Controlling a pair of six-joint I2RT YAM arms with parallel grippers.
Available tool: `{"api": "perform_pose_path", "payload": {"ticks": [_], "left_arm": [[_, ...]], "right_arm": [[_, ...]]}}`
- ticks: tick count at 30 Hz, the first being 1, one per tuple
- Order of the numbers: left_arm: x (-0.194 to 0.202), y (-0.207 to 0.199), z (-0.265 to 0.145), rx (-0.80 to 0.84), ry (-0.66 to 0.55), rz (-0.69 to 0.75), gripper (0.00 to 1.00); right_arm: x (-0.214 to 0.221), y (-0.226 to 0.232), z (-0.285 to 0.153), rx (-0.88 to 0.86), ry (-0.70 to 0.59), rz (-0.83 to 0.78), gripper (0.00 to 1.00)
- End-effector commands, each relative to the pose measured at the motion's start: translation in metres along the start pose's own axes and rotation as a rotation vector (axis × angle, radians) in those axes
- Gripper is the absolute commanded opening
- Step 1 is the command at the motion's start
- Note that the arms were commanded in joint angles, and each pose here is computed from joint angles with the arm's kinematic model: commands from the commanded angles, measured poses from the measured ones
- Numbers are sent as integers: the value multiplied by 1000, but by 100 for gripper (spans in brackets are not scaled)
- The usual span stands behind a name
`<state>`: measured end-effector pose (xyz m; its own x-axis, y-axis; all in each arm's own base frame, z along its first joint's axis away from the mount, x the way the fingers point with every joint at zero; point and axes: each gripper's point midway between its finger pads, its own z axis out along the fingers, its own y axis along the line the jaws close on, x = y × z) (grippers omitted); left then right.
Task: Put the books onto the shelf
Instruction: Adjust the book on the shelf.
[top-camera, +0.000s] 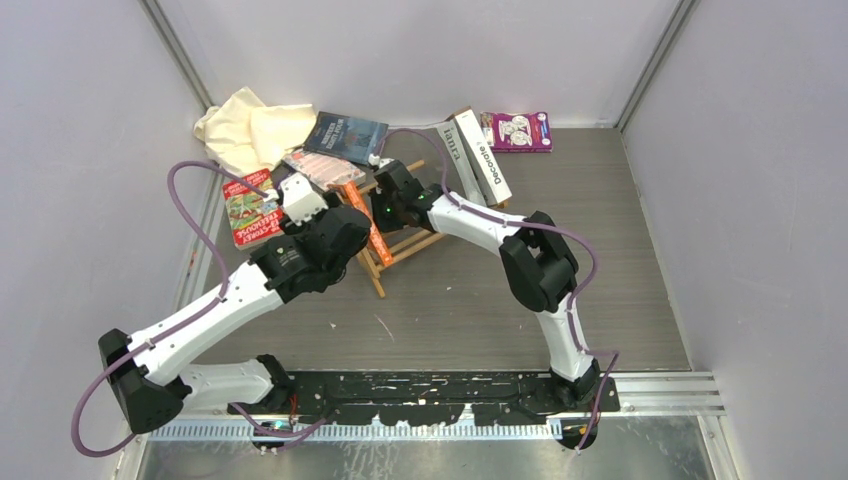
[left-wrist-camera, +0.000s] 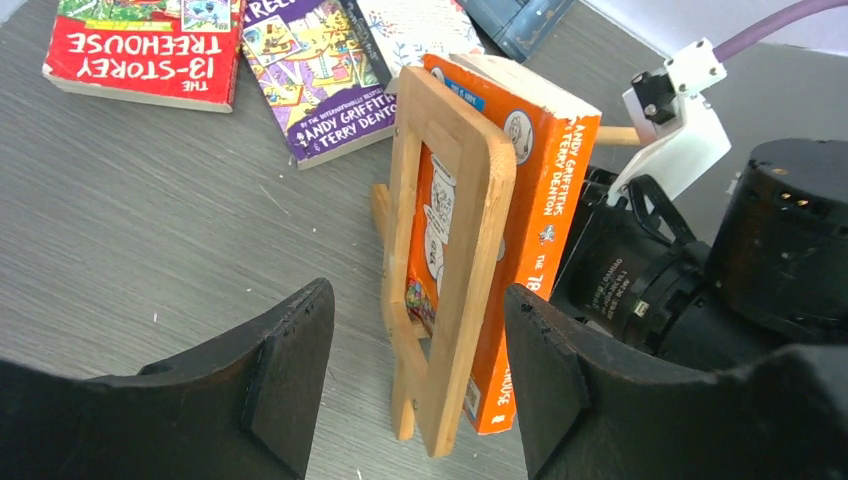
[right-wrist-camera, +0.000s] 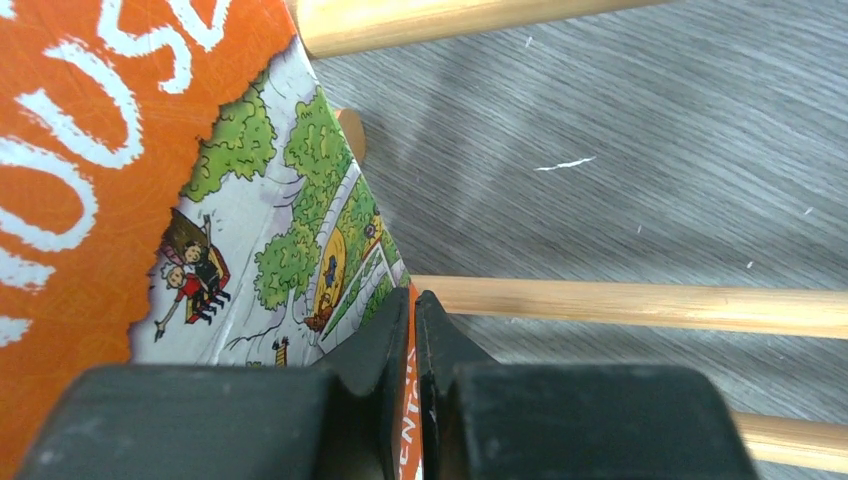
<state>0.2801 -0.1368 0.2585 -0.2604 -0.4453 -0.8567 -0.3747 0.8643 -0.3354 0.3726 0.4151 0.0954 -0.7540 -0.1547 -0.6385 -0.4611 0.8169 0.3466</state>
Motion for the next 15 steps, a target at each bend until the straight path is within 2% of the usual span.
{"api": "perform_pose_path", "payload": {"ticks": [1,15], "left_arm": [[-11,-1,1,-2,-55,-57,63],[24,0,15,2,15,-7,63]], "right_arm": [[-28,25,-8,-43,-77,-22,12],[-26,40,-8,-42,-75,-23,12]]}}
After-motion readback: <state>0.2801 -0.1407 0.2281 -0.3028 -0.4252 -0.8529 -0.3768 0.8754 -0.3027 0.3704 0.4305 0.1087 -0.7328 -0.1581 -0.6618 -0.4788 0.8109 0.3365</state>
